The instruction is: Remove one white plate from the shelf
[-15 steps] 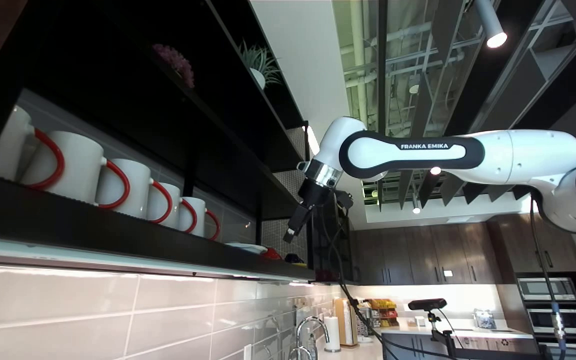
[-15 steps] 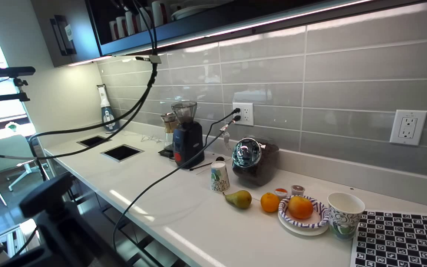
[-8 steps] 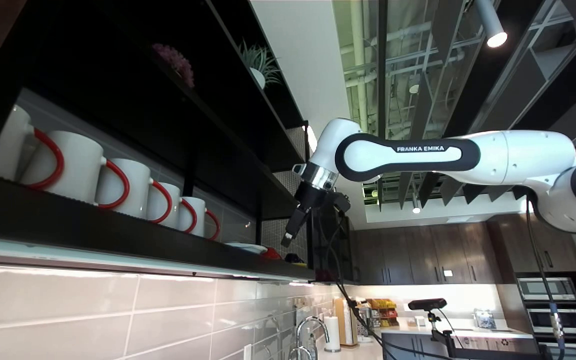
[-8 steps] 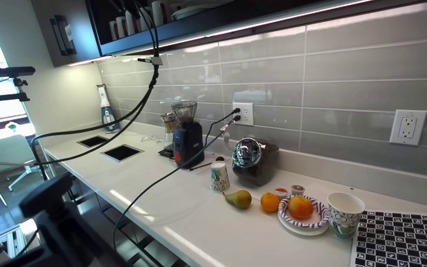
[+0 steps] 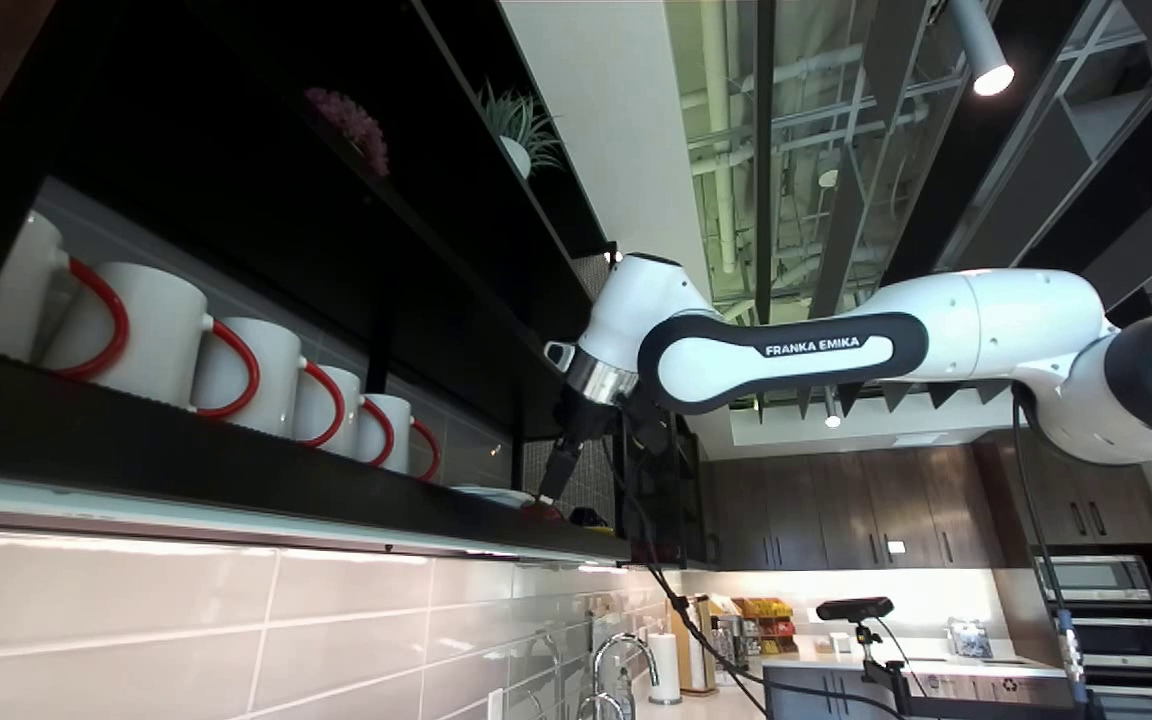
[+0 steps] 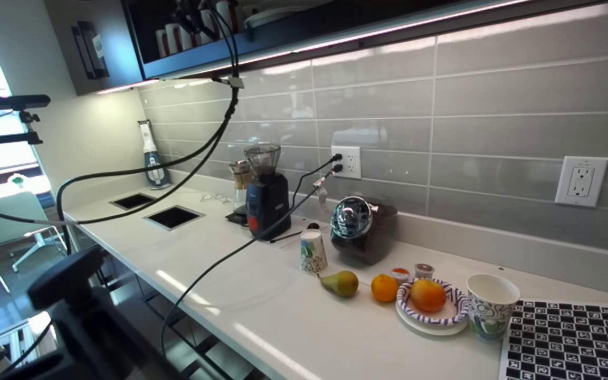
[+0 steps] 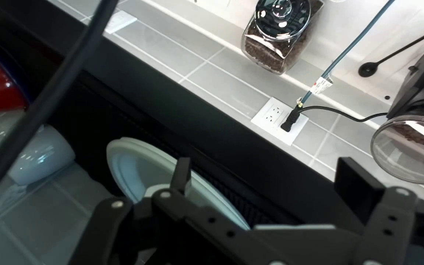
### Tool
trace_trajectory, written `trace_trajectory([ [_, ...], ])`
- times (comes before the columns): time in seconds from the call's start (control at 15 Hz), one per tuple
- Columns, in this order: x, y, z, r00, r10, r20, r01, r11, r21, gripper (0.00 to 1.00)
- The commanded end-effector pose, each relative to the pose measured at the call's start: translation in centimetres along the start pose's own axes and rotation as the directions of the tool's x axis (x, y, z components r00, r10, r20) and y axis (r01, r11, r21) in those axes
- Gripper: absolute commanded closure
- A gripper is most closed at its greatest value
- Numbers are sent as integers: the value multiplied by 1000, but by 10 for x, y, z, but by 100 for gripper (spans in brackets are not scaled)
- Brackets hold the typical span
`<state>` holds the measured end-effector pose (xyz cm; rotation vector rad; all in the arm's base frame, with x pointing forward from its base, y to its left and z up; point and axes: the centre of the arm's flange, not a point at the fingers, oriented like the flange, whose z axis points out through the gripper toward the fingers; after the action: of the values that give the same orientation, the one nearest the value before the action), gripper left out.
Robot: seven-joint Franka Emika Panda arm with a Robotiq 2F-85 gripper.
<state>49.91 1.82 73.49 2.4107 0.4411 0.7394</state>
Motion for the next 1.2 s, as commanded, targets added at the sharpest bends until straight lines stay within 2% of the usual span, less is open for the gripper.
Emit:
trace_trajectory([
  [0.0, 14, -4, -2, 996, -66, -58, 62, 996, -64, 0],
  [0.27, 23, -6, -9, 989, -109, -100, 99, 990, -105, 0],
  [0.6, 34, 2, -9, 985, -148, -83, 133, 978, -162, 0],
  [1.13, 59, 2, 1, 973, -212, -87, 192, 962, -193, 0],
])
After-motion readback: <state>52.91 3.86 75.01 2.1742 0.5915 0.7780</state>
